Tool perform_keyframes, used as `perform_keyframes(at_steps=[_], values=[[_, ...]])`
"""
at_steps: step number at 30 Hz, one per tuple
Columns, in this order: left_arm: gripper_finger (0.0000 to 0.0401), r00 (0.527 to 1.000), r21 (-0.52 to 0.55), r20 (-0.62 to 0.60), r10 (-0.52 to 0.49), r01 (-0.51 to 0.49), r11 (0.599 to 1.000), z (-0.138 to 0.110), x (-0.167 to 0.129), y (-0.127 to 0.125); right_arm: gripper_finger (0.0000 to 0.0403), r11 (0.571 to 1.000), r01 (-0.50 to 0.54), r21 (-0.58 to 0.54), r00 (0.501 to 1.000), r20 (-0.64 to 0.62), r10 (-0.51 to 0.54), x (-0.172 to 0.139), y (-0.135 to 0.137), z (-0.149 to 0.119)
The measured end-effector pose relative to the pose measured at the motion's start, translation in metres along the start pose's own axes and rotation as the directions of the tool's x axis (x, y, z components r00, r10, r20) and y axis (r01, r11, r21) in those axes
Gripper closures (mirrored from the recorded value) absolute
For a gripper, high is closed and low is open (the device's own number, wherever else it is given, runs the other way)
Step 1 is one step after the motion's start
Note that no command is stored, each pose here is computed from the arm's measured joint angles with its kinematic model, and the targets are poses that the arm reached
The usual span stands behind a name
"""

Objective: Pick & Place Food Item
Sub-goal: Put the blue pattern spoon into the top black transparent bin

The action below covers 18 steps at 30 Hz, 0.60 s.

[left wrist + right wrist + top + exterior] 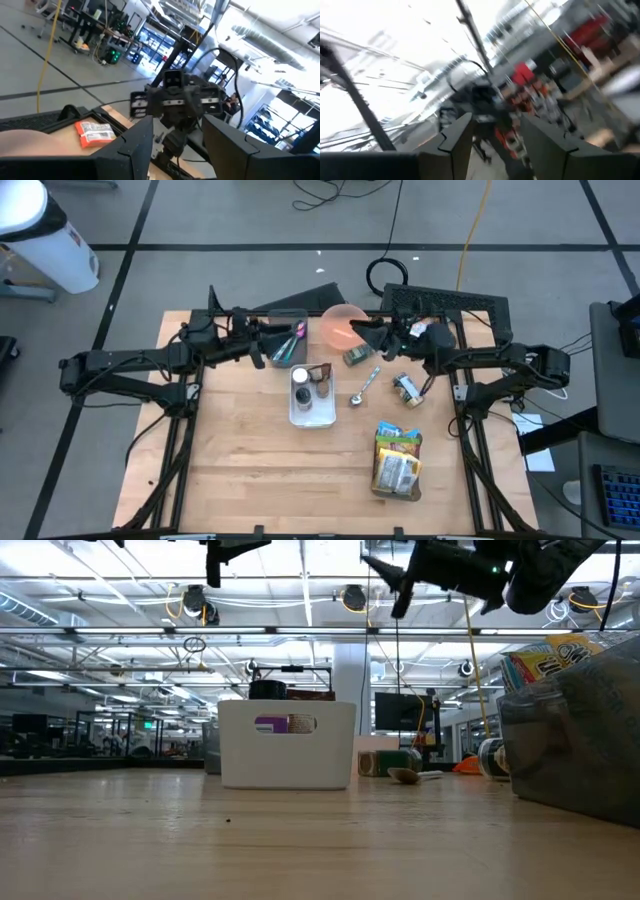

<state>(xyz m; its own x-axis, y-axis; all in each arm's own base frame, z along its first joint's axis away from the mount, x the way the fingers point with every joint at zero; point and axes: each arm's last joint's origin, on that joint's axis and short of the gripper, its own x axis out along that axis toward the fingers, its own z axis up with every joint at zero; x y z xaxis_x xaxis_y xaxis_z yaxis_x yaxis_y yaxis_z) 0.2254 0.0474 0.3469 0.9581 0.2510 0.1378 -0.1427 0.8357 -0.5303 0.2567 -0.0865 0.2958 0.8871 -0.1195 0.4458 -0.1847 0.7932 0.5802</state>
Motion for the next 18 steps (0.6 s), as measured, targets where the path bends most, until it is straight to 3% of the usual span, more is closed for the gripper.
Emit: perform_keyframes(at_steps=[6, 11, 14, 18], values=[[0.0226, 1.000, 0.001, 0.011, -0.007, 0.007, 1.000, 0.001, 0.000, -0.001, 0.0245, 0.990, -0.039, -0.136, 0.998, 0.039, 0.045, -0.001, 0.013, 0.010], [0.0226, 1.000, 0.002, 0.011, -0.007, 0.007, 1.000, 0.001, 0.000, -0.001, 0.0245, 0.957, 0.053, -0.286, 0.986, -0.137, -0.095, 0.011, 0.029, 0.018], [0.0226, 1.000, 0.002, 0.010, -0.006, 0.006, 1.000, 0.001, 0.000, -0.001, 0.0245, 0.911, 0.104, -0.399, 0.931, -0.283, -0.230, 0.020, 0.039, 0.028], [0.0226, 1.000, 0.002, 0.009, -0.006, 0.006, 1.000, 0.001, 0.000, -0.001, 0.0245, 0.866, 0.175, -0.469, 0.808, -0.434, -0.398, 0.028, 0.047, 0.042]])
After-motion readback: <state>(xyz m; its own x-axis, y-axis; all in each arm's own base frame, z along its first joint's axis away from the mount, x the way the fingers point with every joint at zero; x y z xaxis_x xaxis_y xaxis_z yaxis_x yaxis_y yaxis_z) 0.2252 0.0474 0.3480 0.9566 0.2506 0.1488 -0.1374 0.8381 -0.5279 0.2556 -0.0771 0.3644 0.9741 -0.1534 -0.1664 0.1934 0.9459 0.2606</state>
